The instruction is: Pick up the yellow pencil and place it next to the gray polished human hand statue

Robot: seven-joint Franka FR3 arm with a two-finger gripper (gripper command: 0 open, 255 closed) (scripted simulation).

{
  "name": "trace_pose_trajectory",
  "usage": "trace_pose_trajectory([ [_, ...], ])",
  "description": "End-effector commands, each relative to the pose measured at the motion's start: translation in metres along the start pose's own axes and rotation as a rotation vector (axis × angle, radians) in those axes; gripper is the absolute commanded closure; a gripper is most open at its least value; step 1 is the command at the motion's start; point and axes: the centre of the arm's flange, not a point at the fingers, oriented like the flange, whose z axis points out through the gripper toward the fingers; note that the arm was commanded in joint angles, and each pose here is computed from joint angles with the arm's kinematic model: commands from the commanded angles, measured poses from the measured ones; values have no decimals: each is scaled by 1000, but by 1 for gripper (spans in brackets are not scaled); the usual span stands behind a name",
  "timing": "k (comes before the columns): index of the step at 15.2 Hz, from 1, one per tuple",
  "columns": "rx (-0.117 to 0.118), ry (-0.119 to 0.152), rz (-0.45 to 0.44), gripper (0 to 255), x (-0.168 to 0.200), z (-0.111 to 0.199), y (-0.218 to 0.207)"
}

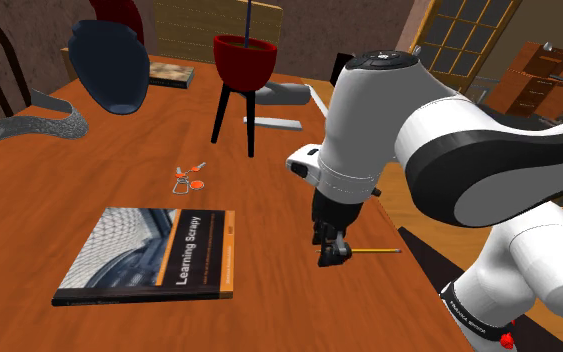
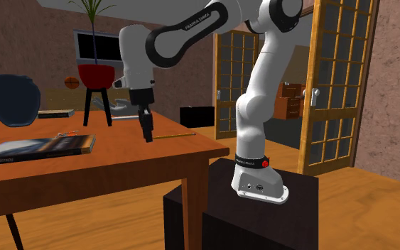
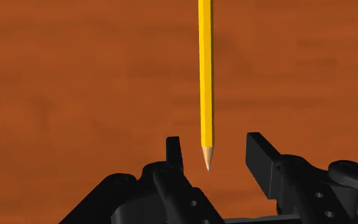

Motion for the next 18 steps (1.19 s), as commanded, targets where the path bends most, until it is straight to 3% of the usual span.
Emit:
trace_pose_trajectory([
  [1, -4, -5, 1, 255, -1, 2, 3],
  [8, -4, -5, 1, 255, -1, 2, 3],
  [18, -4, -5, 1, 255, -5, -50, 4],
])
